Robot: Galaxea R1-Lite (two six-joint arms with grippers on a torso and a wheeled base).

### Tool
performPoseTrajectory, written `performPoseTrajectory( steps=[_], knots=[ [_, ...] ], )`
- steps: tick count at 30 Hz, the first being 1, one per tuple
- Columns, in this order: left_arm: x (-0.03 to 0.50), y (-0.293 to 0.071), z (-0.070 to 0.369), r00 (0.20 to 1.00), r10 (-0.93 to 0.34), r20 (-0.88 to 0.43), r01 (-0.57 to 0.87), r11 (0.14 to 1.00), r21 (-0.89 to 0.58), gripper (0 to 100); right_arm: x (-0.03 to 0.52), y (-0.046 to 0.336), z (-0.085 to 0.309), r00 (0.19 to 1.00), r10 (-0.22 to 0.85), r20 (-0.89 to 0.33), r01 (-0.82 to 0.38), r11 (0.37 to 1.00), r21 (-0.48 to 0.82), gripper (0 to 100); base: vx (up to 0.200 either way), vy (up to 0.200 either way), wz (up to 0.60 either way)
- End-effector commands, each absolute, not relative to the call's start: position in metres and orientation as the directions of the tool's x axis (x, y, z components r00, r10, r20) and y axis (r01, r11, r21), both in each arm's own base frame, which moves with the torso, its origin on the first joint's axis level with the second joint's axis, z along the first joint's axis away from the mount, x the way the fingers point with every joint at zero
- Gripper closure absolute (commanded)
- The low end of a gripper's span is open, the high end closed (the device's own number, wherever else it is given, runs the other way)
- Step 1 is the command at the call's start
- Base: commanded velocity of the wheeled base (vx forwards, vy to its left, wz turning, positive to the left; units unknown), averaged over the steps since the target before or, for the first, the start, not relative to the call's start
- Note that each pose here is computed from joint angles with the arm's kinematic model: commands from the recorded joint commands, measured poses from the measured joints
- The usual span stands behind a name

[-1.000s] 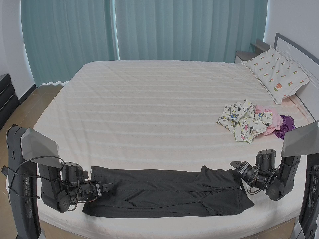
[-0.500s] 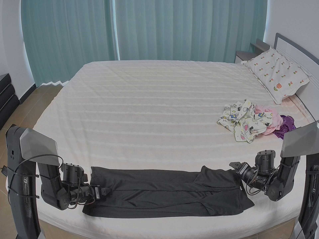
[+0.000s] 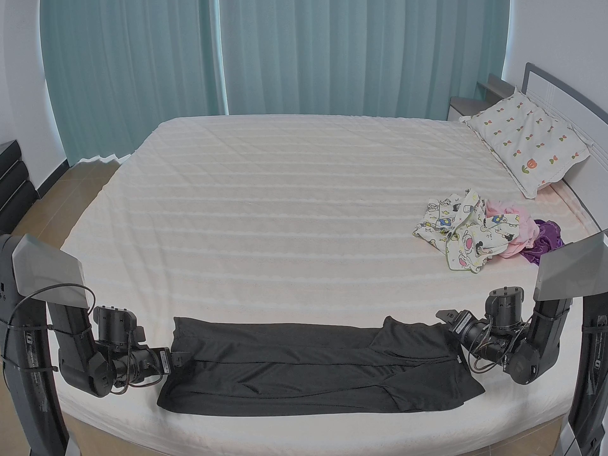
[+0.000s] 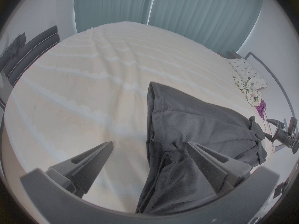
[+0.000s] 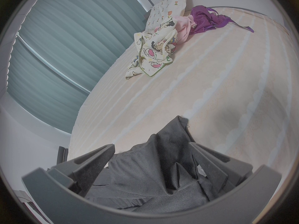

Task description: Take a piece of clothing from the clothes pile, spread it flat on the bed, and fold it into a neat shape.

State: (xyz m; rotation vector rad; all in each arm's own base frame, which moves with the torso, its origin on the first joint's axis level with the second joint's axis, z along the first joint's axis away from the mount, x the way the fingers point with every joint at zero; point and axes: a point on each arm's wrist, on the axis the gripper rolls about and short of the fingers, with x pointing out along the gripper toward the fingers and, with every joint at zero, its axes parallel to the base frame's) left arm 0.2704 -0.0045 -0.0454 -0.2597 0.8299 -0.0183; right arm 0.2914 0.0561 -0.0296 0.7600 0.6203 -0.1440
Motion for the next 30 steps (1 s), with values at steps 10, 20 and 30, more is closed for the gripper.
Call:
performPoseTrajectory(
  steps=[10,20,30],
  knots=[
    [0.275,-0.029,-0.019,0.735,-0.192,-0.651,0.001,0.96,-0.281,0,0.291,0.057,-0.03,0.813,0.097,-0.575,0.337,0.726,0.599,0,0.0,0.0,0.0],
    [0.285,-0.031,-0.053,0.682,-0.178,-0.709,-0.014,0.967,-0.256,0,0.291,0.056,-0.031,0.811,0.096,-0.577,0.34,0.726,0.598,0,0.0,0.0,0.0],
    [0.289,-0.033,-0.064,0.668,-0.181,-0.722,0.014,0.973,-0.231,0,0.291,0.056,-0.033,0.808,0.095,-0.582,0.343,0.727,0.595,0,0.0,0.0,0.0]
  ],
)
